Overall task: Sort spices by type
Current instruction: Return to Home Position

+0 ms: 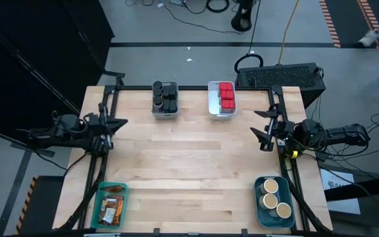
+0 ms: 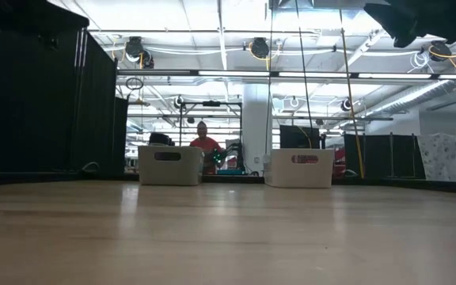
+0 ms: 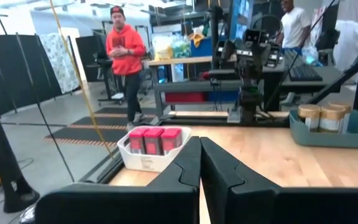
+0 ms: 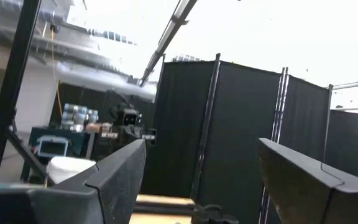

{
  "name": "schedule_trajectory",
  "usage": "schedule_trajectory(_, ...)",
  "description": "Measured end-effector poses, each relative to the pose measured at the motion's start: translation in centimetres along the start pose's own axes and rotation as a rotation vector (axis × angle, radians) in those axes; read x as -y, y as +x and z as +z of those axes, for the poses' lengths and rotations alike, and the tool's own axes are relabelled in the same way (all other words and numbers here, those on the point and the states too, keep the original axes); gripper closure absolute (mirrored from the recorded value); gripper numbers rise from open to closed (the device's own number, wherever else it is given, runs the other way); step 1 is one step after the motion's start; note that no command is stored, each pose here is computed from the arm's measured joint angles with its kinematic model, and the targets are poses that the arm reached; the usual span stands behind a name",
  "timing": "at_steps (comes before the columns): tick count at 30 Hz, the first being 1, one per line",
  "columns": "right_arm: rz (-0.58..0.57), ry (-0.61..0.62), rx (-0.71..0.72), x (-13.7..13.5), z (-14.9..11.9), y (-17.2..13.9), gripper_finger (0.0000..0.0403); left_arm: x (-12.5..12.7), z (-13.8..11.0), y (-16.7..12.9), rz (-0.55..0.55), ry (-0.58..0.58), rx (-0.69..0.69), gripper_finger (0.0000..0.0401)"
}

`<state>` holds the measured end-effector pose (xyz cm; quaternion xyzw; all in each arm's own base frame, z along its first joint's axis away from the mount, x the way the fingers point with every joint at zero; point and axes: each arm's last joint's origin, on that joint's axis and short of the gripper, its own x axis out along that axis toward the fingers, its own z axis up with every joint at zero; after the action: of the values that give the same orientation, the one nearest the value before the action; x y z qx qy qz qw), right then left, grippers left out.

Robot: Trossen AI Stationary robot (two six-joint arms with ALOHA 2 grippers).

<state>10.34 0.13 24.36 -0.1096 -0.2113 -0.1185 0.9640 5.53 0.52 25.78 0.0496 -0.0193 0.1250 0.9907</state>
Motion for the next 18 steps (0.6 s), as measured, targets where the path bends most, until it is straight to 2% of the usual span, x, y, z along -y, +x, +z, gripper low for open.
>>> schedule_trajectory(10,-0.005,0.039,0.017,-0.1,-1.6,-1.5,0.0113,0.1,-0.2,0.3,-0.005,-0.035,0.023,0.0393)
schedule_trajectory(18,-0.012,0.067,0.034,-0.1,-2.2,-2.1,0.0113,1.1,-3.2,1.8,-0.034,-0.061,0.027,0.0393)
